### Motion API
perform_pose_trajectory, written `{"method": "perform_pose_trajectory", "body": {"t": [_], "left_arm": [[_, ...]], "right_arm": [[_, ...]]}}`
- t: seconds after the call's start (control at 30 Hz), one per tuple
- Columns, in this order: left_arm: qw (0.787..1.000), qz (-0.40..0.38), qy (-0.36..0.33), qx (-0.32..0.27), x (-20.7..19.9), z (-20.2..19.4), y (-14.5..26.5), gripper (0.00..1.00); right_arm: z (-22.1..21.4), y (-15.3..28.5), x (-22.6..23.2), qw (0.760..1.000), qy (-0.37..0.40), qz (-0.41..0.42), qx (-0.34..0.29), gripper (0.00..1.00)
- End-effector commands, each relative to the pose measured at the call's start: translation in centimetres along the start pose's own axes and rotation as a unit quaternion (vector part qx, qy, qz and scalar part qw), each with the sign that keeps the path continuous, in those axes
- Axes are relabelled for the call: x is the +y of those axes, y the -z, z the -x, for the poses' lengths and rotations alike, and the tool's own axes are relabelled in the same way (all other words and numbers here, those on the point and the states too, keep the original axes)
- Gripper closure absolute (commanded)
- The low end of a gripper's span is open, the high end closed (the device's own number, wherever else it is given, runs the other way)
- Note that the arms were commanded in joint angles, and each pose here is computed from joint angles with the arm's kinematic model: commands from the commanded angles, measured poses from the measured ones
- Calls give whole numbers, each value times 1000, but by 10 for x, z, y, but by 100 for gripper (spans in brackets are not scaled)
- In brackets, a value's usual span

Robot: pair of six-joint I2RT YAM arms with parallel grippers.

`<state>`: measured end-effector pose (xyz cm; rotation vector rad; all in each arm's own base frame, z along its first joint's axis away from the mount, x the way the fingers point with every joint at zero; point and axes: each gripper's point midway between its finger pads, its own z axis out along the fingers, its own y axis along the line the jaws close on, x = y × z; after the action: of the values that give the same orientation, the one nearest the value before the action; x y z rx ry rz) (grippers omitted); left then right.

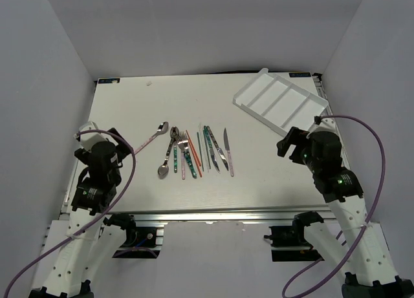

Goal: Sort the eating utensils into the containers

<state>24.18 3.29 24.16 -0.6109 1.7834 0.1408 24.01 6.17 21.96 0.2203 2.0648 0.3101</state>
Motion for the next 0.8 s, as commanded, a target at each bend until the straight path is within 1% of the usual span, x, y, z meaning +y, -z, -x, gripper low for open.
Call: {"method": "perform_pose_trajectory", "body": {"t": [0.0, 0.03, 0.07, 0.13, 0.17, 0.23, 0.27, 0.3, 0.33, 0.37, 0.4, 0.43, 0.47, 0.5, 0.53, 0.57, 0.6, 0.63, 0.7, 0.73, 0.77], "left_arm": [[1000, -18, 8, -12, -6, 10, 4, 2], [1000, -18, 8, -12, -6, 10, 4, 2], [1000, -19, 9, -12, -6, 10, 5, 2], [1000, -21, 8, -11, -8, 10, 4, 2], [1000, -22, 8, -11, -8, 10, 4, 2], [1000, -23, 7, -9, -9, 9, 4, 2], [1000, -22, 6, -8, -9, 8, 3, 2], [1000, -22, 6, -8, -8, 8, 3, 2], [1000, -22, 6, -8, -8, 8, 3, 2], [1000, -22, 6, -8, -8, 8, 3, 2], [1000, -23, 6, -9, -8, 9, 3, 2], [1000, -24, 6, -8, -9, 8, 3, 2], [1000, -27, 5, -6, -10, 7, 3, 2], [1000, -27, 4, -5, -10, 6, 3, 2], [1000, -27, 2, -5, -10, 6, 2, 2], [1000, -27, 2, -3, -11, 5, 2, 2], [1000, -28, 1, -1, -11, 4, 1, 2], [1000, -31, 1, 0, -13, 4, 1, 2], [999, -32, -1, 1, -13, 3, 1, 2], [999, -33, -1, 2, -13, 3, 1, 2], [999, -34, -2, 2, -14, 3, 1, 2]], "right_arm": [[20, 4, 17, 999, 2, 33, -19, 11], [19, 3, 21, 999, 3, 46, -16, 11], [21, 3, 36, 996, 4, 84, -17, 11], [18, -1, 51, 992, 0, 125, -11, 11], [15, -9, 60, 989, -2, 147, 6, 11], [13, -18, 71, 986, -9, 161, 35, 11], [-1, -33, 80, 983, -3, 166, 73, 11], [-11, -46, 91, 984, 13, 153, 96, 11], [-4, -45, 94, 984, 12, 156, 88, 11], [-13, -64, 91, 988, 25, 117, 102, 11], [-24, -67, 102, 986, 44, 111, 114, 11], [-20, -71, 112, 986, 49, 109, 114, 11], [-35, -85, 116, 985, 70, 87, 131, 11], [-41, -90, 117, 985, 80, 69, 138, 11], [-32, -98, 115, 988, 86, 39, 121, 11], [-47, -109, 115, 985, 101, 22, 139, 12], [-55, -112, 120, 982, 114, 17, 148, 14], [-61, -122, 120, 980, 125, 2, 156, 22], [-74, -128, 127, 975, 141, -1, 170, 32], [-78, -132, 129, 974, 146, -4, 175, 40], [-91, -139, 127, 969, 156, -13, 190, 42]]}}
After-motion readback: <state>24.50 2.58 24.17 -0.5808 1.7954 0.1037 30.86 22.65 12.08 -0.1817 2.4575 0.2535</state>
